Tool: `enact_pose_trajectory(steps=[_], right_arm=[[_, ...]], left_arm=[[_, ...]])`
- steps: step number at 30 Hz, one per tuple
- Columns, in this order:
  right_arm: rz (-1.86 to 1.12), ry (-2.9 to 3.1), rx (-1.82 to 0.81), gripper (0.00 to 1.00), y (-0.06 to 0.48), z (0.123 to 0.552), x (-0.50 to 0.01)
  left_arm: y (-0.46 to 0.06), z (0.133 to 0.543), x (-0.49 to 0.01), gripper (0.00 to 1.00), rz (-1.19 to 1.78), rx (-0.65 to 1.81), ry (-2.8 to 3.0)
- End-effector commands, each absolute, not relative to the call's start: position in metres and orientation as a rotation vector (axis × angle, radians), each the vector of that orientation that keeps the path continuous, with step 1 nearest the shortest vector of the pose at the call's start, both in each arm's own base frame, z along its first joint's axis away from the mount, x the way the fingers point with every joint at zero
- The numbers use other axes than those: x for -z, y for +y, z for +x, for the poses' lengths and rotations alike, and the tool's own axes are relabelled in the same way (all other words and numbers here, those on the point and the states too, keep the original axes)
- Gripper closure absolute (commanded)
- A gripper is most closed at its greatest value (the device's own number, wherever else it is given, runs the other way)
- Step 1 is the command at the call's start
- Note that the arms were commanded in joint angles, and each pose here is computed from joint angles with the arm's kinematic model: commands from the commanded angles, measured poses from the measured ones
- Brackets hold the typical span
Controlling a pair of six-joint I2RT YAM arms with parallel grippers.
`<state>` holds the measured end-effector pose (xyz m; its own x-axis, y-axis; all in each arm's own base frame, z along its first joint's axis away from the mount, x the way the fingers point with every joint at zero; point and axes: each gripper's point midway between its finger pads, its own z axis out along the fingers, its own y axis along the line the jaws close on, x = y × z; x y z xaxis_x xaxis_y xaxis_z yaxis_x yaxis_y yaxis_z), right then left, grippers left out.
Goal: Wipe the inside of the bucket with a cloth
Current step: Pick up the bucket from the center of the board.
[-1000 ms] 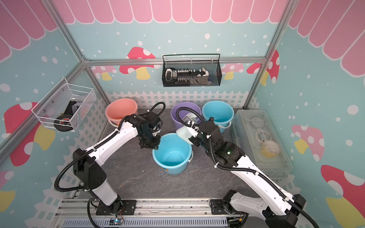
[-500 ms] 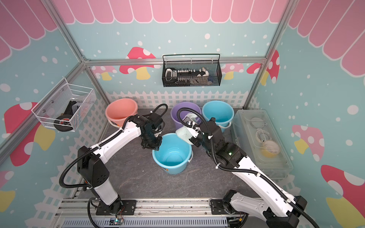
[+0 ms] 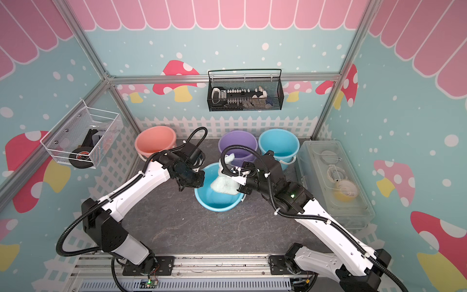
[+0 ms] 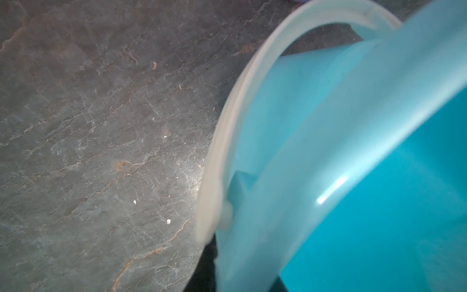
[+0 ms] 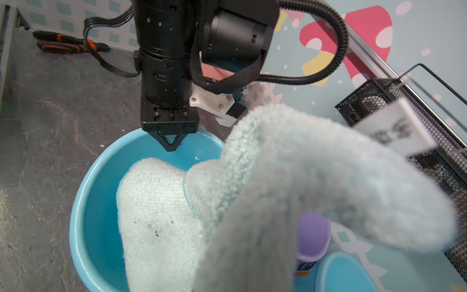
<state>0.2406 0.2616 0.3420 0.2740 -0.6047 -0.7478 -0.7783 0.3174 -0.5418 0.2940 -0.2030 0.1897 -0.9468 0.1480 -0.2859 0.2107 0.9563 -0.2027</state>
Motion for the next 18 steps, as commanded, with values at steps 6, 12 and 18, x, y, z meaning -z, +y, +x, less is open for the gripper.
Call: enact_pose_trajectory(steps=[6,12,18], right_arm=[[-1.746,1.113,-0.117,1.00,0.289,0.233,-0.293],[-1.951,0.927,-0.084,1.00,0.305,0.229,-0.256],[-2.130,0.791,-0.075,1.00,0.318,0.228,-0.209]], left_arm=[[-0.213,0.293,-0.205,1.00,0.326,0.451,2.694],[-0.212,0.286,-0.206,1.00,0.347,0.451,2.665],[-0.212,0.282,-0.213,1.00,0.380,0.434,2.620]])
